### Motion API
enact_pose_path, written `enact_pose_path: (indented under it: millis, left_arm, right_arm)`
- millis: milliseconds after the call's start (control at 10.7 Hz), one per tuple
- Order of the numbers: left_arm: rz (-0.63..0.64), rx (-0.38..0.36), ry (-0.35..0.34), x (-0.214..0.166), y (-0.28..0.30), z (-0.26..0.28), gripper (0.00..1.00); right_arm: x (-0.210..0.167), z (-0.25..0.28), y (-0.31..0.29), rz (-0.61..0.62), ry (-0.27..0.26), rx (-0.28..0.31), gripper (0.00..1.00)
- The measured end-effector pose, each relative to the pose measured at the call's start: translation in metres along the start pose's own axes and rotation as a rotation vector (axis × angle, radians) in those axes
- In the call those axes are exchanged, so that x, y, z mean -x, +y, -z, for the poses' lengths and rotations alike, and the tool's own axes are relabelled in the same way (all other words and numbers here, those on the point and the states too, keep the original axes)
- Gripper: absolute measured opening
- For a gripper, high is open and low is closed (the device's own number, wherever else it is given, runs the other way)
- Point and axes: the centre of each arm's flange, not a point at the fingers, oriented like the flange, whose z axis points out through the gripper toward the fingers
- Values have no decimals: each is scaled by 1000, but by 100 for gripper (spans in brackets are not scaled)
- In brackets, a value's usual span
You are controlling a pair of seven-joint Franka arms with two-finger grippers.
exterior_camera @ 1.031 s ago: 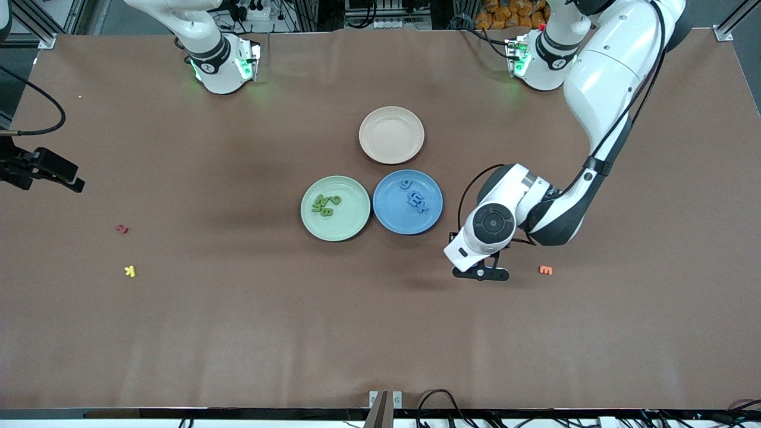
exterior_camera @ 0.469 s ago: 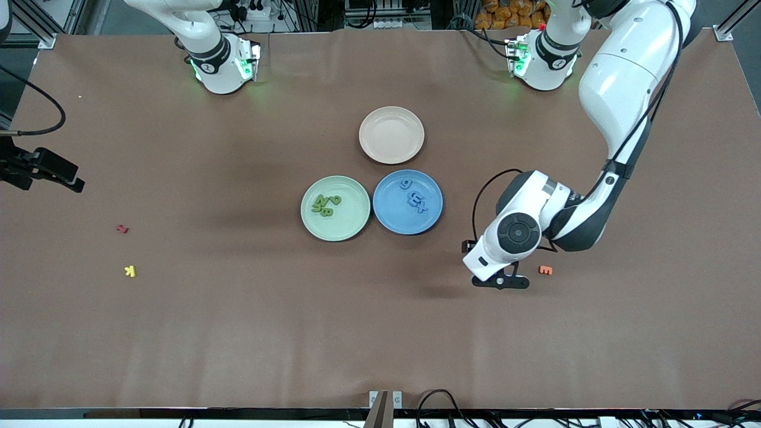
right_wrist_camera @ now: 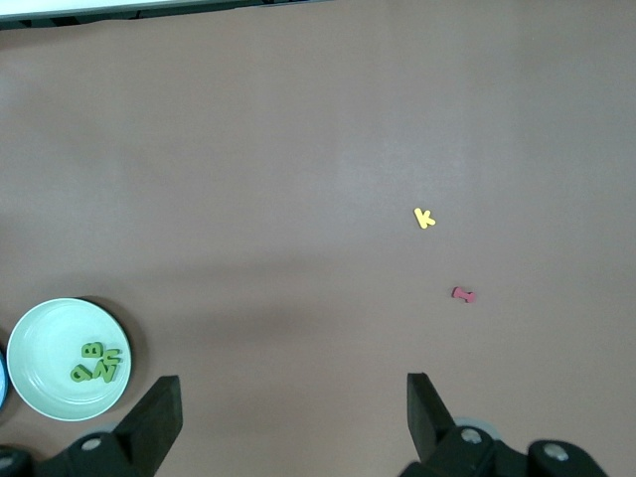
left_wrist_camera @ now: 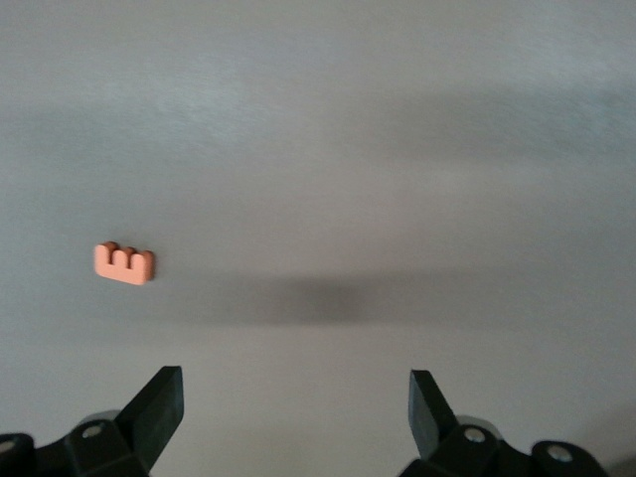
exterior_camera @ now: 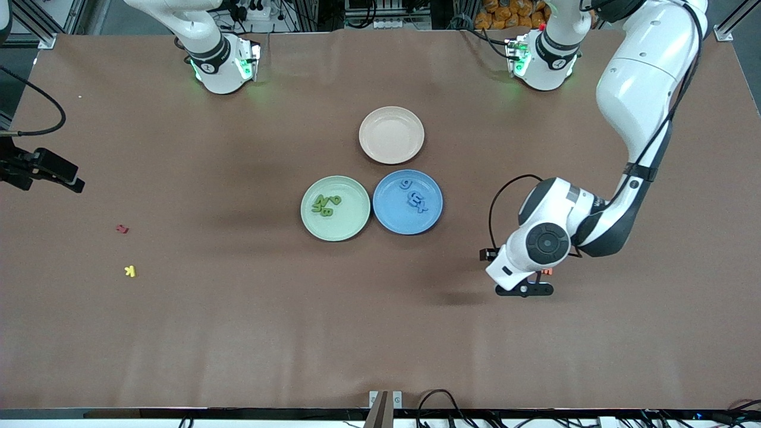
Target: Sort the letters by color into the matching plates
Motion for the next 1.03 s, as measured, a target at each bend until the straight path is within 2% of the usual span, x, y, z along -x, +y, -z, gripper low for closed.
enact_pose_path:
  millis: [469,656,1031]
  left_arm:
    - [48,12,-6,-16,-52,-2,100]
    - [15,16,-4,-22,-73,-2,100]
    - [-51,-27,-4,-31,-121,-5,100]
  right_arm:
    - [0,0,0,0,0,0,100]
    - [0,0,0,0,0,0,100]
    - [0,0,0,0,0,0,100]
